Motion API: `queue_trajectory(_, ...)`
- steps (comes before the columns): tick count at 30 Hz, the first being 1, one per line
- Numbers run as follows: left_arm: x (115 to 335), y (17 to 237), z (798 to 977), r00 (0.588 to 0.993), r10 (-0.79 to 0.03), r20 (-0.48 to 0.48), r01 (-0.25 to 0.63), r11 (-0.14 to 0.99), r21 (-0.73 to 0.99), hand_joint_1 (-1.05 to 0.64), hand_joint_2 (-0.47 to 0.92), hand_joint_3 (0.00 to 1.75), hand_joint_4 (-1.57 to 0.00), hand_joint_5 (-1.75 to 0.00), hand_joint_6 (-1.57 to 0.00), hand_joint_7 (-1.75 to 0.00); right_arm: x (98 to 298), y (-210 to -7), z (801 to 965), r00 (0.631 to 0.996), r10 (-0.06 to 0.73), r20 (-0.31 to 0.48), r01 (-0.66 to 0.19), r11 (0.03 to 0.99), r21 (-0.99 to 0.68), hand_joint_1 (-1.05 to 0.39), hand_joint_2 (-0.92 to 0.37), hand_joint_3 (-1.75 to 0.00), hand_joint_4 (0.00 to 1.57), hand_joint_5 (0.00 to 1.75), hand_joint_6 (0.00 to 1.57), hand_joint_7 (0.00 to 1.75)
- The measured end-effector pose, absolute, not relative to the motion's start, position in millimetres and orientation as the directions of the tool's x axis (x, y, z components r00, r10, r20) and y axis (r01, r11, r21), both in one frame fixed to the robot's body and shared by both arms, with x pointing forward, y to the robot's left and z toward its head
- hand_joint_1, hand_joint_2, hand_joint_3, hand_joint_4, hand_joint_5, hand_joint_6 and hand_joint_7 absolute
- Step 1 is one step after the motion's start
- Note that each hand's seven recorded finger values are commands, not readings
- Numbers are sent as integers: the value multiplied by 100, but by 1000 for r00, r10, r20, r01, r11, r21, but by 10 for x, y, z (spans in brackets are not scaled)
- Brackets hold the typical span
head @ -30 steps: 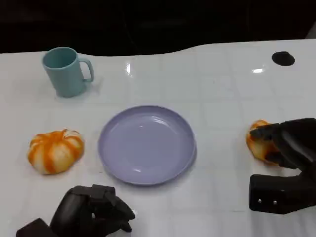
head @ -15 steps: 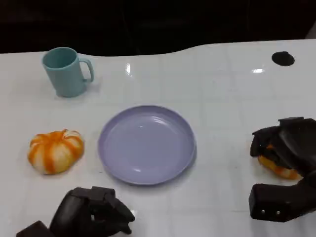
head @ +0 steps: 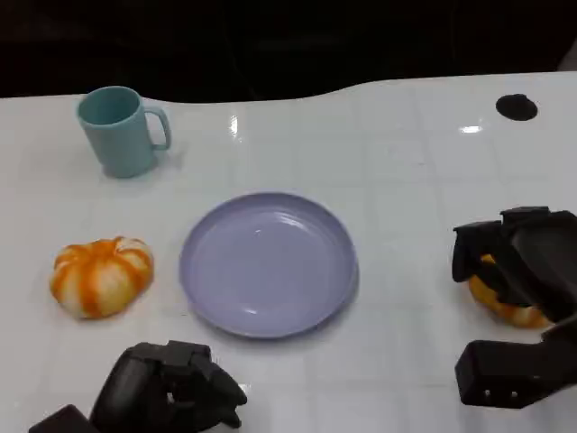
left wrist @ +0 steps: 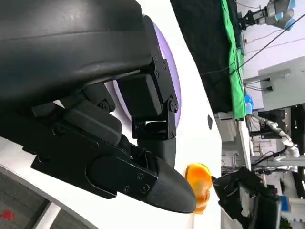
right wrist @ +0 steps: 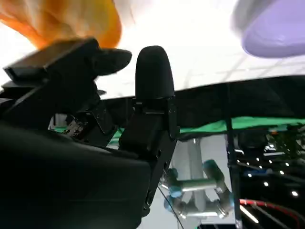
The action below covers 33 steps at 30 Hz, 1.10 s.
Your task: Grasp the bread from the table and place it into the plate.
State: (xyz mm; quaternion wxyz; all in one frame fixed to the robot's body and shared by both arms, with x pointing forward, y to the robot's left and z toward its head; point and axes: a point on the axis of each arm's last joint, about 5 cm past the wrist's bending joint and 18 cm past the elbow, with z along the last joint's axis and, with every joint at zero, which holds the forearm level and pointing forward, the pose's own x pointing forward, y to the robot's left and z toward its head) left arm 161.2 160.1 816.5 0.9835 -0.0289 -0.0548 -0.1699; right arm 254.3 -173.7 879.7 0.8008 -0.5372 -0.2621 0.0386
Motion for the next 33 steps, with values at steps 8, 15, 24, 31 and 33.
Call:
queue_trajectory(8,1611,1600,8163,936,-332,114,339,940,-38,-105,91,0,-119,-101,-130,-68,2488,-1649,8916,788,389,477,233,529,-816,16,1,-156,110,167,106,132)
queue_trajectory(15,1613,1597,8163,936,-333,114,339,940,-38,-105,91,0,-120,-101,-130,-68,2430,-1594,9043,743,419,521,220,584,-782,15,4,-162,112,168,106,134)
queue_trajectory(24,1625,1584,8167,937,-330,115,337,941,-41,-105,91,0,-119,-101,-131,-68,2319,-1598,9371,857,426,289,107,400,-910,-16,-56,-34,76,41,86,5)
queue_trajectory(31,1625,1582,8165,938,-328,111,334,942,-42,-105,91,0,-119,-101,-130,-68,2219,-1681,9732,916,399,38,-44,193,-980,-36,-75,-4,45,1,50,0)
queue_trajectory(33,1625,1583,8165,938,-328,110,334,942,-42,-105,91,0,-119,-101,-130,-68,2185,-1686,9807,922,385,-31,-89,132,-987,-40,-75,-2,43,0,45,0)
